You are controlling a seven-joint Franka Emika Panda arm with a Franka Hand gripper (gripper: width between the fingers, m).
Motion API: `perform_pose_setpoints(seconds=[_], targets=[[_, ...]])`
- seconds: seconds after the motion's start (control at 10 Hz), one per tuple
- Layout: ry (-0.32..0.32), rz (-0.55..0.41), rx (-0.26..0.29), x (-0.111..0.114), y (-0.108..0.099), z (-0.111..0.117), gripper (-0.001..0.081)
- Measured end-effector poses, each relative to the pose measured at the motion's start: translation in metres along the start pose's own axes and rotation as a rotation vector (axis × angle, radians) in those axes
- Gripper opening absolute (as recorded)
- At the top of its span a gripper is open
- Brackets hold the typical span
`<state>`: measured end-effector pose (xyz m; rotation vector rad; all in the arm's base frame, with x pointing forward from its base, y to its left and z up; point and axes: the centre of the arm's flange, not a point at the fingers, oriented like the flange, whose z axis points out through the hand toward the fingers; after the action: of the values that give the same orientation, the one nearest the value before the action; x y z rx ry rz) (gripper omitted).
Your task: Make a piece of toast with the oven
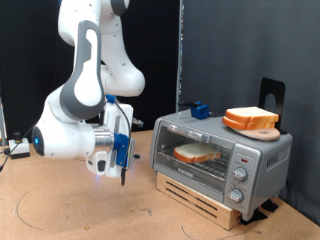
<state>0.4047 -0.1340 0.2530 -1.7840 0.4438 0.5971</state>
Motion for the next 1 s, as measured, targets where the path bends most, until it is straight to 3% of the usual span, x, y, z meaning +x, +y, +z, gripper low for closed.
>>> perform_pose_setpoints(seconds=[0.2, 0.4, 0.8, 1.0], targets=[[-0.037, -0.013, -0.045, 0.002, -0.002, 0.001, 0.0808], [-0.105, -0.015, -0.098, 0.022, -0.02, 0.005, 0.0808], [-0.08, -0.002, -0.057, 0.066, -0.044, 0.01, 0.0808], [-0.08, -0.009, -0.04, 0.069, -0.048, 0.011, 0.0808]])
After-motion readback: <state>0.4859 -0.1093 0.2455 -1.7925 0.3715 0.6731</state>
